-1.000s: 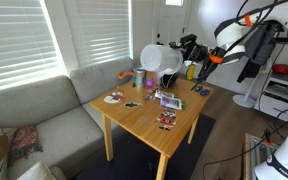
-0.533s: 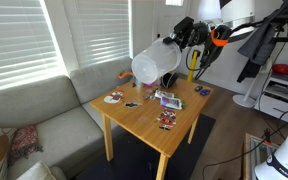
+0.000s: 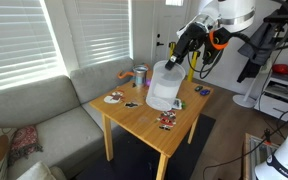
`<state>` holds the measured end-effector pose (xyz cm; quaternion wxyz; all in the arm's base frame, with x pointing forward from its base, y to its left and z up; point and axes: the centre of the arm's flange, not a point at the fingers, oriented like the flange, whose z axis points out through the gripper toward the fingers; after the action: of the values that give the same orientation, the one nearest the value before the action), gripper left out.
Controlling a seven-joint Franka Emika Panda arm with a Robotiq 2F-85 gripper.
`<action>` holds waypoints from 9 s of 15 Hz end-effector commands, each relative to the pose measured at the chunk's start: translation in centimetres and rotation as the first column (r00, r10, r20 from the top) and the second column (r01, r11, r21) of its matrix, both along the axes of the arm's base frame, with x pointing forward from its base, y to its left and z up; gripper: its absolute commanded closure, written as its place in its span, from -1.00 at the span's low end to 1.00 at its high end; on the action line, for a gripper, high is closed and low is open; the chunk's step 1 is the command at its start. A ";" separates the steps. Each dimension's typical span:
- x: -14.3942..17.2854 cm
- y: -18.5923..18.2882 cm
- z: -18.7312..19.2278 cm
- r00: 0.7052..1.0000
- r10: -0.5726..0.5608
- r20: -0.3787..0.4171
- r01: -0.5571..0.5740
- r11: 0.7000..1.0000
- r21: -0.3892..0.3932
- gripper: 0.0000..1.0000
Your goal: Empty the plastic cup then set one squishy drink upright on the table
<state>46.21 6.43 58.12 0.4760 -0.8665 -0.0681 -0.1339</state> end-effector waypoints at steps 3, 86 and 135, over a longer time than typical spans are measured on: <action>1.2 1.2 -0.4 0.993 0.097 -0.063 -0.111 0.951 -0.290 0.97; -1.6 -11.9 -17.1 0.839 0.542 -0.047 -0.378 0.520 -0.766 -1.00; 1.6 -8.8 -6.2 0.447 0.622 -0.642 -0.610 -0.313 -0.728 0.93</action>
<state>47.08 -2.69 51.74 -0.1669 -0.7838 -0.5692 0.1839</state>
